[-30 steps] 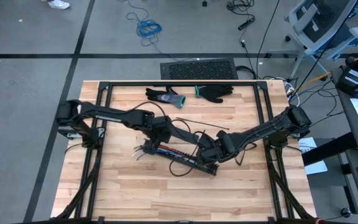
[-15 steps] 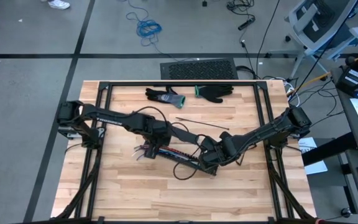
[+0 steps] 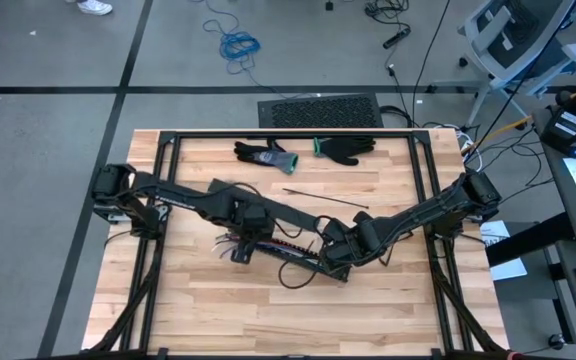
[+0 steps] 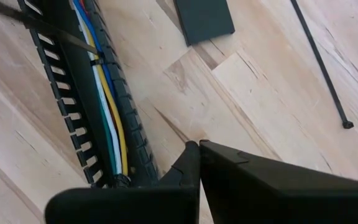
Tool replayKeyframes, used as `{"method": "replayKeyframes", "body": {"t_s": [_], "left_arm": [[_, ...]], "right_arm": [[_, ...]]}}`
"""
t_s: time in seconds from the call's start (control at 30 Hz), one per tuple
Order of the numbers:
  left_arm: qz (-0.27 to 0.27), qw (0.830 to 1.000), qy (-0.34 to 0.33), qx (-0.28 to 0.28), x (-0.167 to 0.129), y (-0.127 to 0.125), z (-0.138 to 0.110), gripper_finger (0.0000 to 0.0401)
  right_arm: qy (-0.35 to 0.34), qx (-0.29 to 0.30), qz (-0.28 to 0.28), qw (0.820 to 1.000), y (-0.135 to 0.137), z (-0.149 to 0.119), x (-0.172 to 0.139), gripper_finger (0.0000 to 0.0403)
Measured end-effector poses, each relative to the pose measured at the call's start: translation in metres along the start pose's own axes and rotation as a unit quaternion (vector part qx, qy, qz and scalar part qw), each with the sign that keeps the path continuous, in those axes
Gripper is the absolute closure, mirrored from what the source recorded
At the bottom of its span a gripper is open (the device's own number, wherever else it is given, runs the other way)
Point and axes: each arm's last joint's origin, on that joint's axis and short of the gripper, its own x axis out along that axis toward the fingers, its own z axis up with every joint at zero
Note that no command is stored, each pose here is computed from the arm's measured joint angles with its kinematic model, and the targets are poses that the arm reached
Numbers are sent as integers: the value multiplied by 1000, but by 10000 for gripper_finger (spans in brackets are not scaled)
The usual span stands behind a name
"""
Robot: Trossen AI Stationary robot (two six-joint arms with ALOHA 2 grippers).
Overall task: Ziptie cables
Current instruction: Adjust the cable wire
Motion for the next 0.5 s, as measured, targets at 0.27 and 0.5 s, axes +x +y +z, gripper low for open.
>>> {"method": "replayKeyframes", "body": {"t_s": [0.27, 0.5], "left_arm": [[106, 994, 25, -14, 2, 3, -14, 401], [178, 981, -78, -13, -68, 13, -4, 401]], "right_arm": [[1, 7, -6, 1000, -1, 0, 0, 403], [-6, 6, -17, 1000, -2, 0, 0, 403]]}}
